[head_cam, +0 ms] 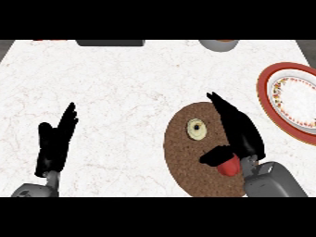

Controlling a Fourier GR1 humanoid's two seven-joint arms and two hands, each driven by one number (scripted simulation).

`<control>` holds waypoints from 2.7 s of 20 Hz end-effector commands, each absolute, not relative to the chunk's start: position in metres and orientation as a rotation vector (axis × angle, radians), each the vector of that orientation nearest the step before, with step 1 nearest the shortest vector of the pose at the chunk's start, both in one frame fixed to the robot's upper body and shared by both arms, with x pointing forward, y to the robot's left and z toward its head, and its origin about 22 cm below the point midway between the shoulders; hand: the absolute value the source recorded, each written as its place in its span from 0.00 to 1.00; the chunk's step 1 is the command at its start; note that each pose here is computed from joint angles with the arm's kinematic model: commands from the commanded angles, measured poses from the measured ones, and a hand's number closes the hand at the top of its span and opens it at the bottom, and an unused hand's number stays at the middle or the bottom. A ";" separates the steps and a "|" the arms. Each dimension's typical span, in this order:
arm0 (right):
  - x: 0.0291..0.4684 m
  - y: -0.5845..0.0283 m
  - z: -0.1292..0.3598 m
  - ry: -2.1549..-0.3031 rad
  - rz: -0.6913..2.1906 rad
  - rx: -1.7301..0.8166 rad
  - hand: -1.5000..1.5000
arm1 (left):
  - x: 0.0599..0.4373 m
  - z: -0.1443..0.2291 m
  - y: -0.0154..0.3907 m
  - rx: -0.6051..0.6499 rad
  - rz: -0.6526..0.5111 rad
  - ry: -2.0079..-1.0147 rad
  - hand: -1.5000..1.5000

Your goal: Pick the cupcake from the placemat and place it in the plate

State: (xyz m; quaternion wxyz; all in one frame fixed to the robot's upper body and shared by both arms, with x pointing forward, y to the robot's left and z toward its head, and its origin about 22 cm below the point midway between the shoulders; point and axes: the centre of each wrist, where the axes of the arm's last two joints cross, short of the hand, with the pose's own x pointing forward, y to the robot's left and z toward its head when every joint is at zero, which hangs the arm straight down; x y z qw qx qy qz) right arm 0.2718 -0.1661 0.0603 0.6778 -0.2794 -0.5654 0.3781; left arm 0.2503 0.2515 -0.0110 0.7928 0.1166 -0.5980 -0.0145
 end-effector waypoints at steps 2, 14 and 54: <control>0.272 -0.161 0.072 -1.104 0.958 -0.562 0.00 | 0.240 -0.018 0.237 0.244 -0.029 -1.283 0.50; 0.300 -0.163 0.045 -1.042 0.960 -0.549 0.00 | 0.248 0.000 0.260 0.234 -0.031 -1.272 0.50; 0.294 -0.299 0.044 -1.503 1.334 -0.673 1.00 | 0.242 -0.012 0.248 0.265 -0.018 -1.283 0.50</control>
